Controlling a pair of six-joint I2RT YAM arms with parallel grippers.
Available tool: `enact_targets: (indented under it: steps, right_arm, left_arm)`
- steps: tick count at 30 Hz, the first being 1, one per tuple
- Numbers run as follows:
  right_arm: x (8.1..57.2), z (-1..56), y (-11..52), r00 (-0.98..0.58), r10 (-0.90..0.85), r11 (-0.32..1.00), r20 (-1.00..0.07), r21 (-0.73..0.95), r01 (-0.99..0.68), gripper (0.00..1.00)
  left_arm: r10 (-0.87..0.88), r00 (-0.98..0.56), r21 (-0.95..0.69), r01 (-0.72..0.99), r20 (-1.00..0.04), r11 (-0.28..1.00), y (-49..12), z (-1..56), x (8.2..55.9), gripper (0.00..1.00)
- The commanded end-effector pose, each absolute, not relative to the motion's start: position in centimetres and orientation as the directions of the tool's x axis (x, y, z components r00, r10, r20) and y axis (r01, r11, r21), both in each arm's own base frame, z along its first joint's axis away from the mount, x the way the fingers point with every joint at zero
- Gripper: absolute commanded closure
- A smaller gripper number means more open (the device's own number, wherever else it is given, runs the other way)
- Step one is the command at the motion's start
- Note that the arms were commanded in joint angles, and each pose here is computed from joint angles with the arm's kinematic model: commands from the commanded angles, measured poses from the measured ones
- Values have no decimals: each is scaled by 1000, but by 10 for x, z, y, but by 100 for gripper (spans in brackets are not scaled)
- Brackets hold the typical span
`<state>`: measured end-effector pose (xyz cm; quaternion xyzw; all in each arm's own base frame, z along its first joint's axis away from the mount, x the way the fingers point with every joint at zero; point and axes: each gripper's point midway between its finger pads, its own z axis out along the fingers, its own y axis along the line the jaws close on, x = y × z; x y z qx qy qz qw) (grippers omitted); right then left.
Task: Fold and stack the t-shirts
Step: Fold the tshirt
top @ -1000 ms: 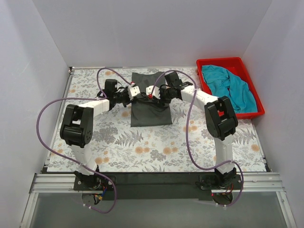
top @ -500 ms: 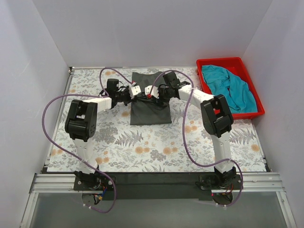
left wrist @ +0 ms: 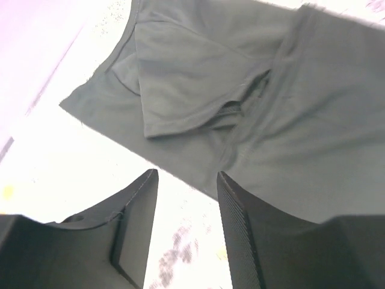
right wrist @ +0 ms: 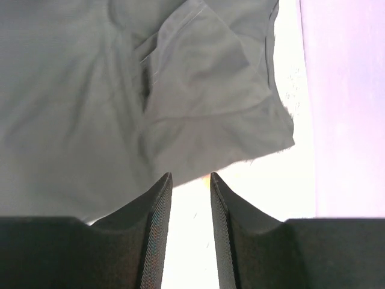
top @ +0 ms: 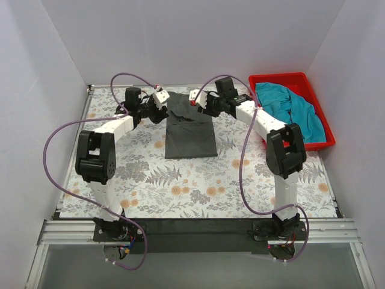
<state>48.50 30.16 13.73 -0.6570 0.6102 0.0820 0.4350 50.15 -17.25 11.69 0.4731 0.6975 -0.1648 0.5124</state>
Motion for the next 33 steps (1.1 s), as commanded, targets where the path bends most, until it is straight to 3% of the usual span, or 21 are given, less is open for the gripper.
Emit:
enact_targets:
  steps: [1, 7, 11, 28, 32, 33]
  right_arm:
    - [444, 184, 292, 206, -671, 161, -712, -411, -897, 63]
    - [345, 133, 276, 164, -674, 13, -720, -233, -972, 64]
    - [309, 102, 273, 170, -698, -63, -696, -177, -982, 62]
    - [313, 23, 258, 198, -796, -108, -572, -188, -976, 60]
    - [313, 11, 253, 204, -813, -115, -545, -192, -975, 67]
    - [314, 8, 252, 208, -818, -118, -536, -199, -973, 75]
  left_arm:
    - [401, -93, 123, 869, -911, 480, -179, 166, 448, 56]
    - [434, -104, 73, 925, -895, 373, -190, 132, 366, 56]
    - [512, -85, 89, 948, -855, 306, -196, 94, 327, 55]
    - [610, -37, 143, 959, -791, 244, -202, 33, 323, 50]
    - [640, -36, 150, 961, -768, 233, -197, 19, 322, 55]
    - [647, -33, 153, 961, -762, 229, -195, 16, 321, 58]
